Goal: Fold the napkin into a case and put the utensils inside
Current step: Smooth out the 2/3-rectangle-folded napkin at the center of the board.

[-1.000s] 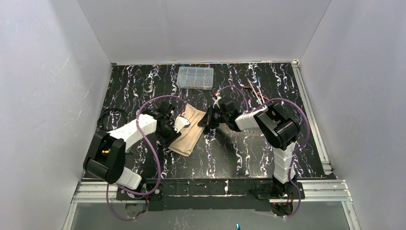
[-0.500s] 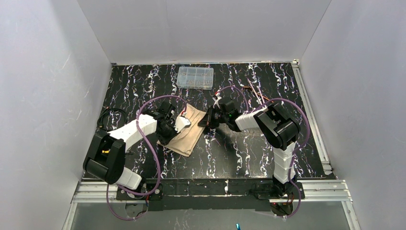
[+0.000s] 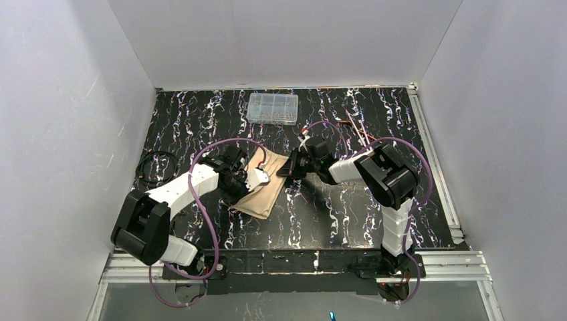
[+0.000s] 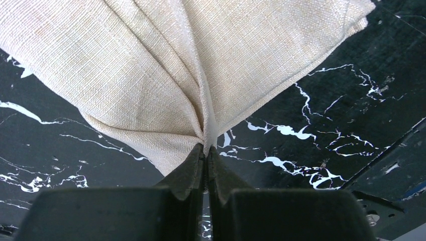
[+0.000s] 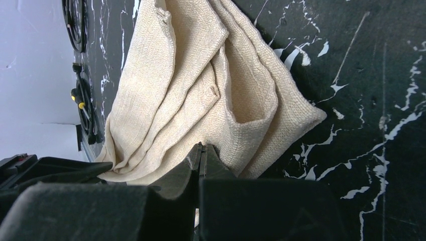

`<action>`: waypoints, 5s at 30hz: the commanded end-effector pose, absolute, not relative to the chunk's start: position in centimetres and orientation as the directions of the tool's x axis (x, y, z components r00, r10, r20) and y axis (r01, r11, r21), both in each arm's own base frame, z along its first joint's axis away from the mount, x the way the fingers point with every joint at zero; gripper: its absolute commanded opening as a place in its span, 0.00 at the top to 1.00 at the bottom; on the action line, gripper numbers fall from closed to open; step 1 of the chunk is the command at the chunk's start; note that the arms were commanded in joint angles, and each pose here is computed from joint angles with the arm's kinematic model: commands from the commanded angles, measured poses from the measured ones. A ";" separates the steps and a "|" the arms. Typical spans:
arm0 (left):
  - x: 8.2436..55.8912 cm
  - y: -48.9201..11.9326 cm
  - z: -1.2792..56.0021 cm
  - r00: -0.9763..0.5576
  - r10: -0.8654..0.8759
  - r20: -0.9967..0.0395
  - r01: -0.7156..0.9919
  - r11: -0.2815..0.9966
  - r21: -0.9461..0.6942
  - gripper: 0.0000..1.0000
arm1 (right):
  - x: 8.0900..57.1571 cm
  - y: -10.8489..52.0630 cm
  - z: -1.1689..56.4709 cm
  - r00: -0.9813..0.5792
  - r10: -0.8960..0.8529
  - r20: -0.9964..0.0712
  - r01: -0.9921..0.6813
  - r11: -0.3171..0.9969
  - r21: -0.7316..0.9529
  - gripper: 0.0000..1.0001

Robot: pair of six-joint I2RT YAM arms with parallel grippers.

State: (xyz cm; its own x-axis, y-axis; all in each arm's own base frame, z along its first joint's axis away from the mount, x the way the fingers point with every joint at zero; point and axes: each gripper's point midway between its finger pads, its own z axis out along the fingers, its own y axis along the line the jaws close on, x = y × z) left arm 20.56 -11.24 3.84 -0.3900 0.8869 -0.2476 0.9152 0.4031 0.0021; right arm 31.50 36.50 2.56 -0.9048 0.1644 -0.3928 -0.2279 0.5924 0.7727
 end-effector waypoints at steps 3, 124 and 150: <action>19.2 -11.6 3.9 -0.340 0.907 -0.249 0.938 0.345 -0.025 1.00 | 30.5 34.5 -1.0 -0.923 0.164 -0.347 -0.150 0.677 0.720 0.99; 29.9 -16.1 7.3 -0.785 0.504 -0.359 0.619 0.645 -0.448 1.00 | 35.6 36.3 11.5 -0.863 0.214 -0.458 -0.377 0.332 0.865 0.97; 26.8 -14.8 2.6 -0.753 0.518 -0.406 0.658 0.620 -0.428 1.00 | 31.9 42.2 2.4 -0.949 0.141 -0.283 -0.222 0.341 0.914 0.99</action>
State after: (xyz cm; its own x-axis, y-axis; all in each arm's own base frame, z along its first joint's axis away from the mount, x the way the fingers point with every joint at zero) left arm 26.34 -14.77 1.94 -0.7847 0.5173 -0.3415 0.6196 0.6363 -0.4596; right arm 30.95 42.44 3.48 -0.9606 0.1274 -0.2471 -0.1975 0.3126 0.9291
